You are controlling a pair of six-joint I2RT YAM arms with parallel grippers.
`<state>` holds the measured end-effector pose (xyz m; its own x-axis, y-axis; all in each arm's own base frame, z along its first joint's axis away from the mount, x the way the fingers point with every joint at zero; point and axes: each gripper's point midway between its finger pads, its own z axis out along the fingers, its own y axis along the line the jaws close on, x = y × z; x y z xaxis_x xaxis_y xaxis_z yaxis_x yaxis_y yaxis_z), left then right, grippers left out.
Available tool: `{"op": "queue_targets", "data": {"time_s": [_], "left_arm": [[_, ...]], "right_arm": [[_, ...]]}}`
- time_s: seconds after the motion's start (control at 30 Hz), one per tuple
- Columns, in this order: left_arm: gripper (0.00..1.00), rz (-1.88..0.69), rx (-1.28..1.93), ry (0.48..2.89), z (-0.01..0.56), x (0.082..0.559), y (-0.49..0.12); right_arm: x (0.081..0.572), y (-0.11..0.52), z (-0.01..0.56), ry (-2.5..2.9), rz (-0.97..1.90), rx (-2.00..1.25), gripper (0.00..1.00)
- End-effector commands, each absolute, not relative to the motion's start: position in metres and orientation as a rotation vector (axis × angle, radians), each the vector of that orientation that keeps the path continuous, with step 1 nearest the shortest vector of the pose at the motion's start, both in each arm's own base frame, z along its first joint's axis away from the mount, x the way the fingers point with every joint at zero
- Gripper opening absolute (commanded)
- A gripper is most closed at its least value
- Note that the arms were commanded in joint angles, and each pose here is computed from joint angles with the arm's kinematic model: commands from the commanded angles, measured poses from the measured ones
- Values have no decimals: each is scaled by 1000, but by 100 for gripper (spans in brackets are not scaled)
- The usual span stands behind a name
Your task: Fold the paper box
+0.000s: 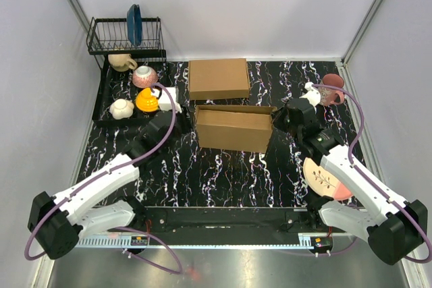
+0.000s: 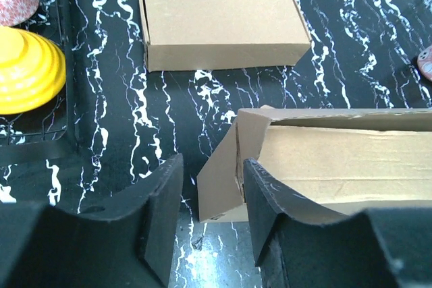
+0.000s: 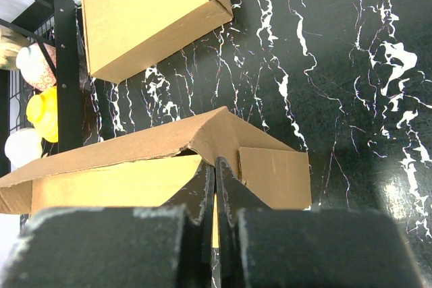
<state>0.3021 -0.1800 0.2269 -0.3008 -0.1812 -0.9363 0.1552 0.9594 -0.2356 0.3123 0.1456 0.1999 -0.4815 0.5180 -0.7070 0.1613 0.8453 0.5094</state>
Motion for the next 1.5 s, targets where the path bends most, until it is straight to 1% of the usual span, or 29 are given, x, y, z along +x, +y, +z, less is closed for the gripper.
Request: {"op": "queue_targets", "data": {"time_s": [0.0,0.07,0.17,0.3,0.43,0.67,0.9,1.17,1.3,1.33,1.47], "left_arm": [[43,-442,-5,1798,249,315,-193],[43,-465,4,1798,249,316,-197],[46,-494,13,1787,256,319,-200],[56,-523,16,1768,265,318,-202],[58,-532,20,1760,268,316,-202],[57,-547,27,1748,271,317,-205],[58,-539,-5,1695,290,313,-194],[59,-547,7,1693,291,312,-195],[56,-534,46,1737,276,316,-202],[54,-531,50,1745,273,317,-202],[48,-522,58,1762,266,322,-203]], "right_arm": [[224,116,92,2566,161,393,0],[225,117,92,2563,167,393,0],[224,117,91,2566,168,390,0],[225,118,93,2563,175,385,0],[225,119,93,2562,179,385,0],[225,119,93,2560,184,386,0],[227,121,96,2553,199,383,0],[226,121,95,2560,200,382,0],[227,122,96,2555,207,382,0],[226,122,96,2556,206,382,0],[226,122,98,2551,213,379,0]]}}
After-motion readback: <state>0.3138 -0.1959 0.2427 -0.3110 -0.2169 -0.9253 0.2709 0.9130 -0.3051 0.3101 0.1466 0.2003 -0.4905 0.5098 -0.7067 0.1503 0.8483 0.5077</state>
